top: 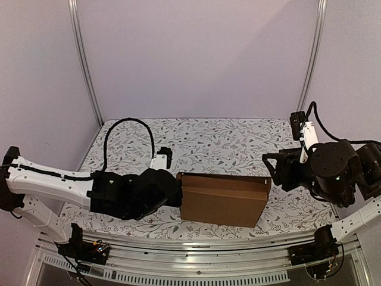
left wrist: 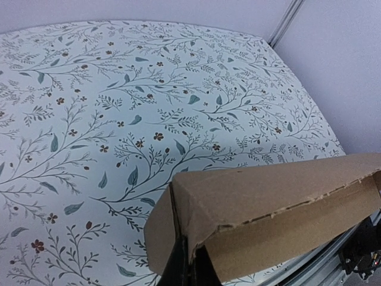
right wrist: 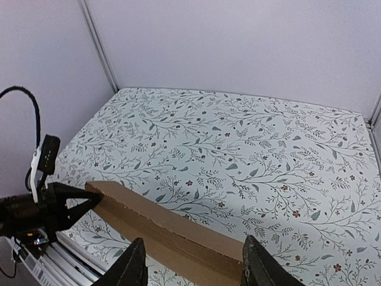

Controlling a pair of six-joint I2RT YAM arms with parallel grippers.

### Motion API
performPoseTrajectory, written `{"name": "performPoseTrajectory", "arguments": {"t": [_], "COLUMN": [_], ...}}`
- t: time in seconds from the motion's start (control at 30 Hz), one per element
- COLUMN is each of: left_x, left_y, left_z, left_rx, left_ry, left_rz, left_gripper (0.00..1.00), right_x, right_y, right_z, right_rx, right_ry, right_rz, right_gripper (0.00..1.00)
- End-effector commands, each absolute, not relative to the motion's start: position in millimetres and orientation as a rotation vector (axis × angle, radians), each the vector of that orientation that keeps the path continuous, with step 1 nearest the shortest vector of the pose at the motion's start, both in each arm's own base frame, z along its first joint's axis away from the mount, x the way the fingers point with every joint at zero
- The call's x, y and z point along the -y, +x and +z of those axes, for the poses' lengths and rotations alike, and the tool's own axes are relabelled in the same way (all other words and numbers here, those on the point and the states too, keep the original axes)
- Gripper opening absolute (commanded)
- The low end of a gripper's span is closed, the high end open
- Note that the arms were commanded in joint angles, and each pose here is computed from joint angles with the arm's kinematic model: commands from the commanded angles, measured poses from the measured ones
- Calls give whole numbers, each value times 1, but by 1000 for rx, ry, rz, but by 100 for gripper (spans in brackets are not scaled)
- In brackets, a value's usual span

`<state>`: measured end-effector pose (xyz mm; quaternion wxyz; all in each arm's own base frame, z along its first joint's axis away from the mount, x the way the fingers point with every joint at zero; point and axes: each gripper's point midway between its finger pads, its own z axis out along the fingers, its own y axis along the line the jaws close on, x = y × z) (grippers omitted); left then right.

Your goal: Fold the paper box

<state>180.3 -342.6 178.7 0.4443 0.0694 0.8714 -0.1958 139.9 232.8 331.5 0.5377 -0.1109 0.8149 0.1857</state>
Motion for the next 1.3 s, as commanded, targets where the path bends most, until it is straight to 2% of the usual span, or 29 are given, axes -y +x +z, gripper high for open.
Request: {"name": "performPoseTrajectory", "arguments": {"t": [0.0,0.17,0.23,0.53,0.8,0.93,1.13,1.2,1.27], "left_x": [315,314,314,320,321,322,318,319,321], "left_y": [146,147,147,143,144,141,129,122,113], "left_z": [94,94,94,94,96,97,108,114,127], "left_rx": [-2409,-2407,-2408,-2407,-2403,-2420,-2421,-2426,-2419], "left_ry": [381,339,323,304,305,337,441,498,575], "left_rz": [-248,-242,-245,-254,-251,-254,-302,-360,-439], "left_gripper": [0,0,0,0,2,17,50,56,58], "right_x": [-256,-300,-311,-329,-318,-313,-309,-307,-305], "right_y": [167,195,202,198,176,173,175,176,176], "right_z": [343,331,320,225,174,160,163,164,164], "right_rx": [-1930,-1944,-1946,-2042,-2068,-2077,-2061,-2053,-2052], "right_ry": [-307,-311,-306,-322,-289,-263,-250,-253,-254], "right_rz": [323,300,280,216,165,148,137,125,118], "right_gripper": [44,10,1,0,0,0,0,0,0]}}
